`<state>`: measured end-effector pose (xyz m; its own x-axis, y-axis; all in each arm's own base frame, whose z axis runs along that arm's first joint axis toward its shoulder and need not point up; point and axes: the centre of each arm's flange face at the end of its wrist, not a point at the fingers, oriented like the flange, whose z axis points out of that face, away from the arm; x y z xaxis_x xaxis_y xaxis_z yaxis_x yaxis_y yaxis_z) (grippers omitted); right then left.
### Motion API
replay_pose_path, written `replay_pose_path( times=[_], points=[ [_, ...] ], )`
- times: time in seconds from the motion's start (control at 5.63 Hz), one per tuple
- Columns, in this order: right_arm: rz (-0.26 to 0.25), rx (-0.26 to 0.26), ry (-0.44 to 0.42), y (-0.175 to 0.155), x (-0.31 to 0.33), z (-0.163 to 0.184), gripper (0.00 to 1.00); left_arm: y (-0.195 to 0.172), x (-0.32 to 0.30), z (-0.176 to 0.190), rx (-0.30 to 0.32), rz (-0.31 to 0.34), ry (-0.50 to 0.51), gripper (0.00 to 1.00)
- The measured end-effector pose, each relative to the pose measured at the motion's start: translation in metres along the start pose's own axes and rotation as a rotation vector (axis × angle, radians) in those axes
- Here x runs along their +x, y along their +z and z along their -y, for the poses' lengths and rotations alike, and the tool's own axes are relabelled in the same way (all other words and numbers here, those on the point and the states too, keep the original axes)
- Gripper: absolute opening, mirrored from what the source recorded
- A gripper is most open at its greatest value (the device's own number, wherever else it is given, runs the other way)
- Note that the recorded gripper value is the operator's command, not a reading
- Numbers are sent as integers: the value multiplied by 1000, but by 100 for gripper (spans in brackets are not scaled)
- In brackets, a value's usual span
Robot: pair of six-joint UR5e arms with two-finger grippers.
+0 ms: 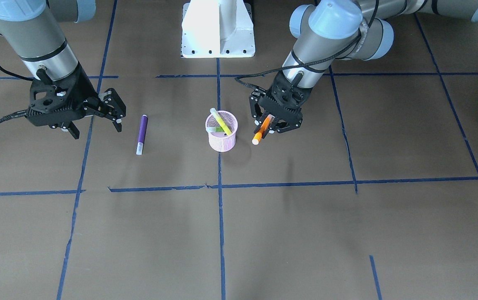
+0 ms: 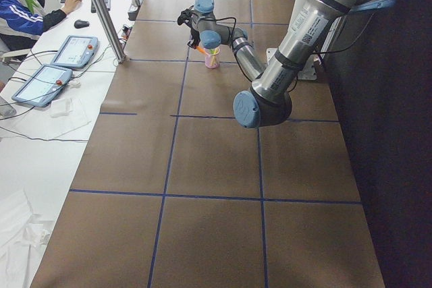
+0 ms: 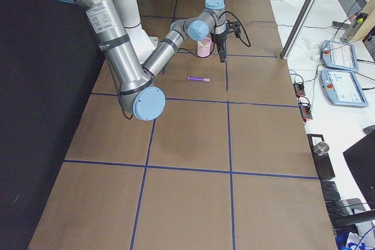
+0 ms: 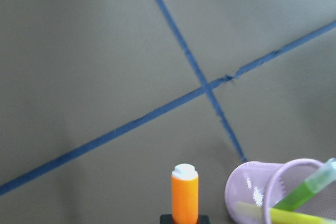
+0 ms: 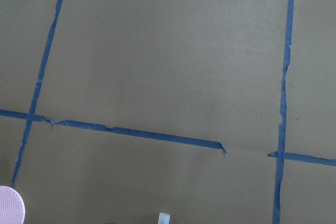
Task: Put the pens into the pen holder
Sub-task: 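Lift the orange highlighter and lower it into the pen cup with the left gripper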
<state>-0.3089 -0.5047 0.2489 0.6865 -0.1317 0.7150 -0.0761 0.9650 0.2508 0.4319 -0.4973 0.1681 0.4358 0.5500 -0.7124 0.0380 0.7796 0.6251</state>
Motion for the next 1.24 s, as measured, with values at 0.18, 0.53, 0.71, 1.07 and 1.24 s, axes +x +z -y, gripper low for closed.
replay_pose_path(
  times=[0.18,0.53,0.71,1.07,1.24],
  points=[
    [0,0,0,0,0,0,100,6,13,-3,166,-20,55,0],
    [1,1,1,-1,0,0,100,39,32,-37,424,-116,101,0],
    [1,1,1,-1,0,0,100,51,28,-59,515,-188,108,0],
    [1,1,2,-1,0,0,100,72,11,-105,661,-302,96,0],
    [1,1,2,-1,0,0,100,76,16,-112,671,-324,93,12]
  ],
)
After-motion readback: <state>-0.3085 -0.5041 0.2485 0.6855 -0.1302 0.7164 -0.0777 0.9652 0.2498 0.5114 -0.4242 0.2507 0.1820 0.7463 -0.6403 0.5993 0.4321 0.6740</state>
